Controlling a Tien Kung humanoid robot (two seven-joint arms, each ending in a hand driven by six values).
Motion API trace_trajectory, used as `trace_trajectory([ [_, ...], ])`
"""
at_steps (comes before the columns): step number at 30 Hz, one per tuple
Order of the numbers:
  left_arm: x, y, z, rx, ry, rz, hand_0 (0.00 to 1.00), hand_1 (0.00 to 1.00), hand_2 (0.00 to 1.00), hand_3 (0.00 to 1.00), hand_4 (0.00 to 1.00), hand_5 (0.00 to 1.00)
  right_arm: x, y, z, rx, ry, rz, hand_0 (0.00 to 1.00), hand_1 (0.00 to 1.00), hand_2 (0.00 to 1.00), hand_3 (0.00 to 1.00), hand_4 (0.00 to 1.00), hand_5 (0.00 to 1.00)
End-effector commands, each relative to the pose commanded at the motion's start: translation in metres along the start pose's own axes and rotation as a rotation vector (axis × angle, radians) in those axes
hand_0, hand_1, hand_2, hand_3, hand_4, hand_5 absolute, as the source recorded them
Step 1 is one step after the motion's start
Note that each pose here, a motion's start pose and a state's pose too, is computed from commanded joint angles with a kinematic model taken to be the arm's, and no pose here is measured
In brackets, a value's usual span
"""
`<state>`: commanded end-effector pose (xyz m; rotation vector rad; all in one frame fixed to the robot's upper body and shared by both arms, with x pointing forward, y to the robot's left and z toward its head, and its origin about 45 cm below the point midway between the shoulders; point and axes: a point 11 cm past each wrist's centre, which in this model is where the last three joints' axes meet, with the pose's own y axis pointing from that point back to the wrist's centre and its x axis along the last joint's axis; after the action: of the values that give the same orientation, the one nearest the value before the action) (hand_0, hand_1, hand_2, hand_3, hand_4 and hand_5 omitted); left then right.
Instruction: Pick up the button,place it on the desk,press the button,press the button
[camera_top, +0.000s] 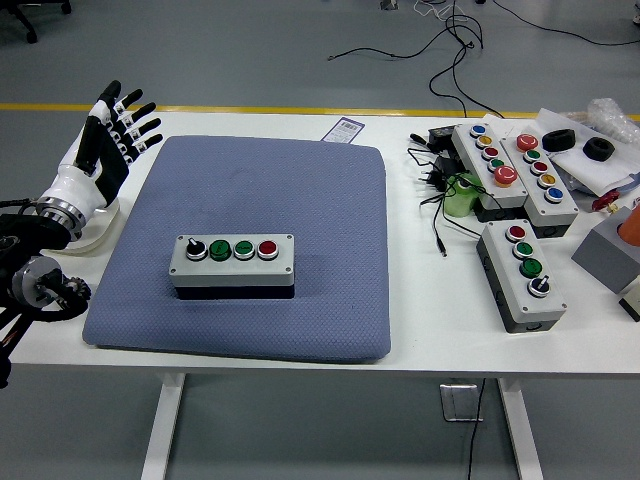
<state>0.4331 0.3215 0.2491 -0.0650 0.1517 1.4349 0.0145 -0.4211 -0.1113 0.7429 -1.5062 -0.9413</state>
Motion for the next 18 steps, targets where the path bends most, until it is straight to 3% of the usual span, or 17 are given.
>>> trace_trajectory([
  [12,0.0038,0.0006,-0.0046,0.008,-0.091,0.031,0.866,0.907,0.927,0.956,0.720,0.998,0.0004,-0.0002,0.0022,-0.004,0.002,0.002,0.635,0.697,0.742,0.646,0.356,0.145],
  [13,0.0047,0.0007,-0.0056,0.009,-0.094,0.038,0.941,0.962,0.998,0.998,0.713,0.998,0.0003,-0.0002,0.0023,-0.005,0.002,0.002,0.637,0.696,0.741,0.645,0.356,0.145],
  [18,0.0068,0.0012,-0.0085,0.016,-0.102,0.051,0.941,0.962,0.998,0.998,0.713,0.998,-0.0001,-0.0002,0.0027,-0.005,0.002,0.001,0.637,0.696,0.741,0.645,0.356,0.145],
])
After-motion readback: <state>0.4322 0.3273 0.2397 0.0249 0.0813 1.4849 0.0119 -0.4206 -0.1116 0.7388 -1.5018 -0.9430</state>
